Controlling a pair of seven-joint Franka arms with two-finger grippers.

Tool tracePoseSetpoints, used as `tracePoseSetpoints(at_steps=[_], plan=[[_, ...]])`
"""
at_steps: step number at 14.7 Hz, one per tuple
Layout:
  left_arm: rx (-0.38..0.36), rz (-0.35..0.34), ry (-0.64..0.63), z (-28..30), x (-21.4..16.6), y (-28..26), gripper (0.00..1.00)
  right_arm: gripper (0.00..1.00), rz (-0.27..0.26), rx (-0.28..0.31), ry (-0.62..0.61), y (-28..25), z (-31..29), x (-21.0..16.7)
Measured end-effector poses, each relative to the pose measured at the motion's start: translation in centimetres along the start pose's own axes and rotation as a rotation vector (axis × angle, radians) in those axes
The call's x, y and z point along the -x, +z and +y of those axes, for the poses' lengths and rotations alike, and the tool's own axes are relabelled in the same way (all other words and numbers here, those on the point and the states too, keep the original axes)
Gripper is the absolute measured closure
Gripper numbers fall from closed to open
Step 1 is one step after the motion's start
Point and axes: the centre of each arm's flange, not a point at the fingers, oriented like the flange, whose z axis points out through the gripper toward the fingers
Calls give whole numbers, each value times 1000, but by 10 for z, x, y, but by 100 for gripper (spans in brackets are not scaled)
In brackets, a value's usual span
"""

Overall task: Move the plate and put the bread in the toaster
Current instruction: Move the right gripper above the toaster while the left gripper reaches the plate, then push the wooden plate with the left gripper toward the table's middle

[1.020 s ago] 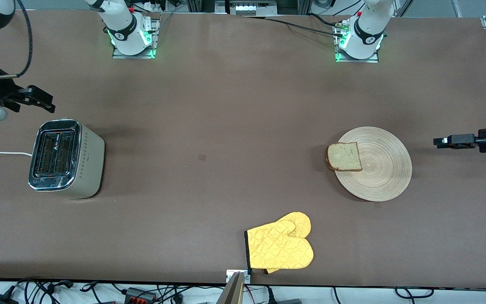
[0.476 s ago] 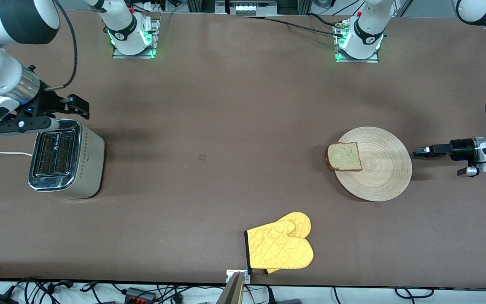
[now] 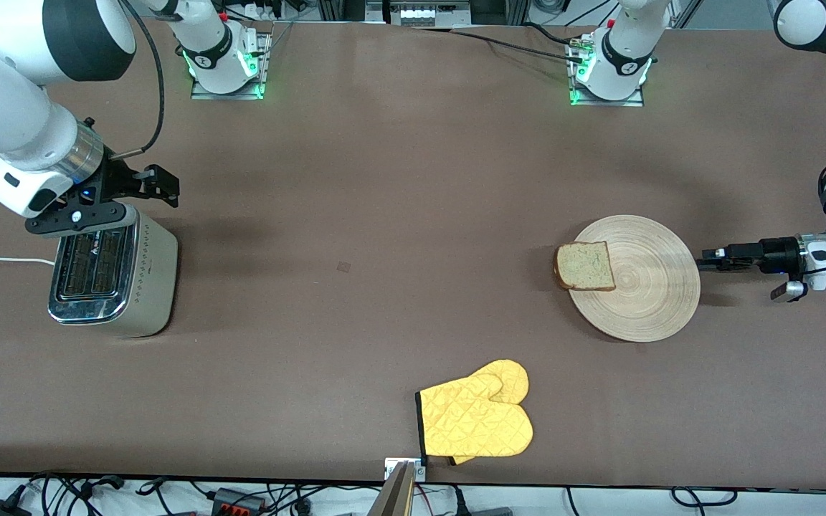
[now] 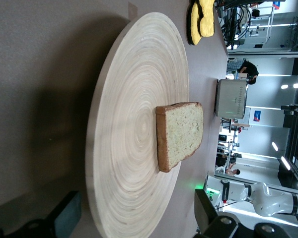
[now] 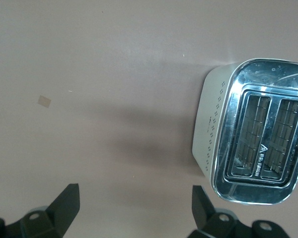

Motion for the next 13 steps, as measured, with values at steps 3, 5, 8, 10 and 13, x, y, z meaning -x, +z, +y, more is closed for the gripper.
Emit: tracePoseSetpoints(at_steps=[3, 5, 8, 10, 13], plan=[[-1, 2, 21, -12, -1, 3, 11, 0, 1, 0, 2, 2, 1, -2], [-12, 10, 23, -18, -1, 4, 35, 0, 4, 0, 2, 2, 1, -2], [-27, 21, 24, -23, -3, 5, 58, 0, 5, 0, 5, 2, 3, -2], [-34, 25, 23, -24, -4, 7, 58, 0, 6, 0, 5, 2, 3, -2], [-27, 18, 24, -26, -5, 13, 59, 0, 10, 0, 7, 2, 4, -3]])
